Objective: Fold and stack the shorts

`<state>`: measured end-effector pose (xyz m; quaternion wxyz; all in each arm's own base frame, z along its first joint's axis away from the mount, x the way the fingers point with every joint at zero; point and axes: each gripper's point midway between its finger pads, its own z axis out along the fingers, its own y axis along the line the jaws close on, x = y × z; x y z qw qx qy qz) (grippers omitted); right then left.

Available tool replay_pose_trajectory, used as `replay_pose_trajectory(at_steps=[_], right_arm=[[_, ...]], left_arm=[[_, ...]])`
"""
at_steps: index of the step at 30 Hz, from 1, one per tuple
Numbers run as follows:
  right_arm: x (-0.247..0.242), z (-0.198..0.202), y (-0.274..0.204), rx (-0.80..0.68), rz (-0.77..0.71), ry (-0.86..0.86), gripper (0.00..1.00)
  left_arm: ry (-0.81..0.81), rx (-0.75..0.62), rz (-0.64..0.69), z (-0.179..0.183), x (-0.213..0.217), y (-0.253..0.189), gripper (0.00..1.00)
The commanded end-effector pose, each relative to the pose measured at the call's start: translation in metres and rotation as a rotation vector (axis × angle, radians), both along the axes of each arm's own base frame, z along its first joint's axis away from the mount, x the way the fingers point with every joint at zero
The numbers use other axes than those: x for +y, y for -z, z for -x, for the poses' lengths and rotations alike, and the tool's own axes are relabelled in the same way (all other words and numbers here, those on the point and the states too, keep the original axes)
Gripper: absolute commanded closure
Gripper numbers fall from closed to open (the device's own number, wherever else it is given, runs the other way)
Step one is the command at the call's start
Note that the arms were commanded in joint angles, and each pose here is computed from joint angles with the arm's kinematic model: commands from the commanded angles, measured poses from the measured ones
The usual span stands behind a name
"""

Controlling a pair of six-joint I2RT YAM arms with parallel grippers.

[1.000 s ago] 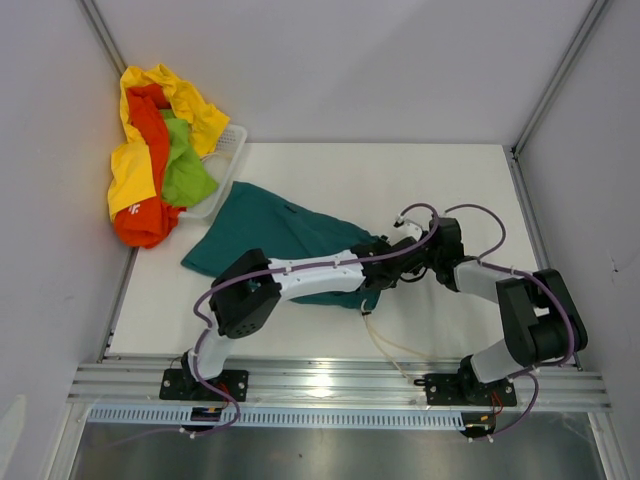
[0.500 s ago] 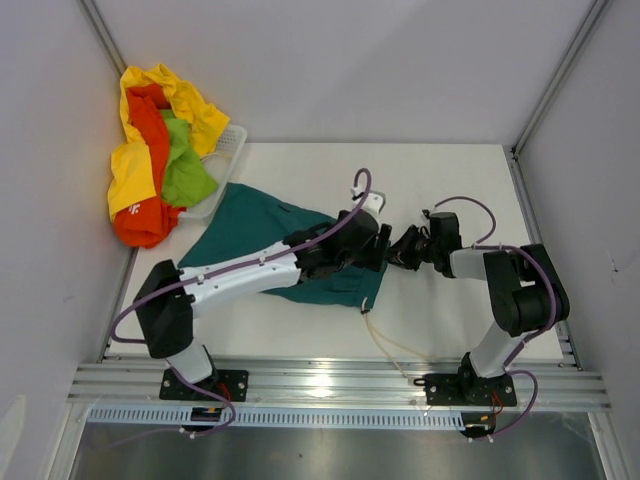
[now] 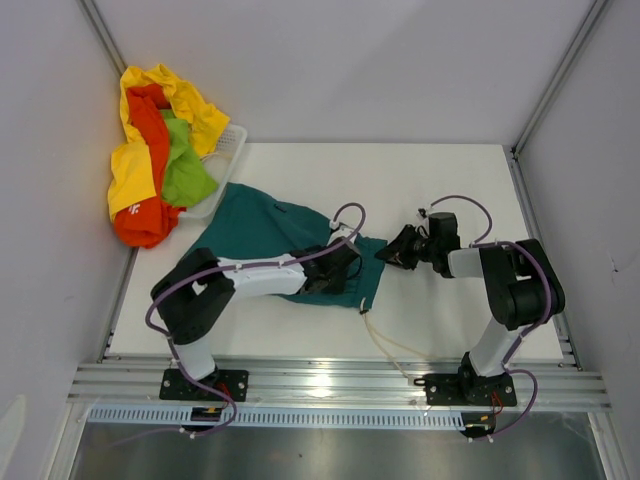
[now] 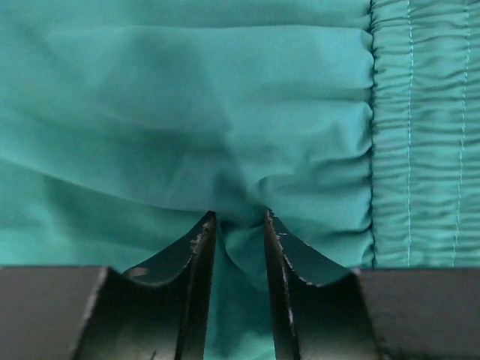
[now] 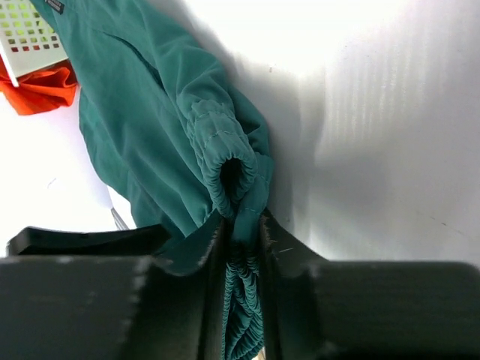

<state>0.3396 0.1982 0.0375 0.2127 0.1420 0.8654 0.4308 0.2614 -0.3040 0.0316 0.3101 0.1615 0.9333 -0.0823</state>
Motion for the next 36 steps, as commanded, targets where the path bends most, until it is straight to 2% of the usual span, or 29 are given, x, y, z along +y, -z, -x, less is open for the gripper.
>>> replay_pose_trajectory(at_steps=[1,8,11,18,21,26,30,31,33,34,36], right_arm=[[0.004,0.004,0.001,-0.035,-0.019,-0.049,0.74],[0.012,0.019,0.005,-0.029,-0.044,-0.092,0.30],[0.016,0.024,0.007,-0.027,-0.040,-0.094,0.25],[0.016,0.038,0.008,-0.017,-0.049,-0.041,0.25],[0.016,0.039,0.006,-0.022,-0.030,-0.020,0.30],[0.015,0.036,0.008,-0.017,0.002,0.010,0.49],[0.017,0.031,0.009,0.003,0.013,-0.003,0.73],[0.017,0.031,0.010,0.005,0.021,-0.011,0.83],[0.016,0.027,0.008,0.029,0.046,-0.020,0.96],[0.010,0.023,0.006,0.019,0.074,-0.028,1.00],[-0.002,0.017,-0.006,0.048,0.153,-0.030,1.00]], left_arm=[[-0.017,-0.037,0.068,-0.017,-0.023,-0.012,0.66],[-0.002,-0.003,0.052,-0.021,-0.035,0.002,0.68],[0.001,0.008,0.055,-0.021,-0.038,0.005,0.69],[-0.011,0.013,0.066,-0.022,-0.040,0.007,0.69],[-0.025,0.010,0.081,-0.023,-0.040,0.005,0.69],[-0.031,0.024,0.114,-0.023,-0.045,0.005,0.70],[-0.029,0.026,0.146,-0.024,-0.051,0.000,0.70],[-0.028,0.026,0.155,-0.024,-0.052,-0.001,0.70],[-0.019,0.020,0.180,-0.024,-0.057,-0.013,0.69],[-0.017,0.015,0.187,-0.025,-0.057,-0.020,0.66],[-0.018,-0.014,0.217,-0.027,-0.054,-0.044,0.63]])
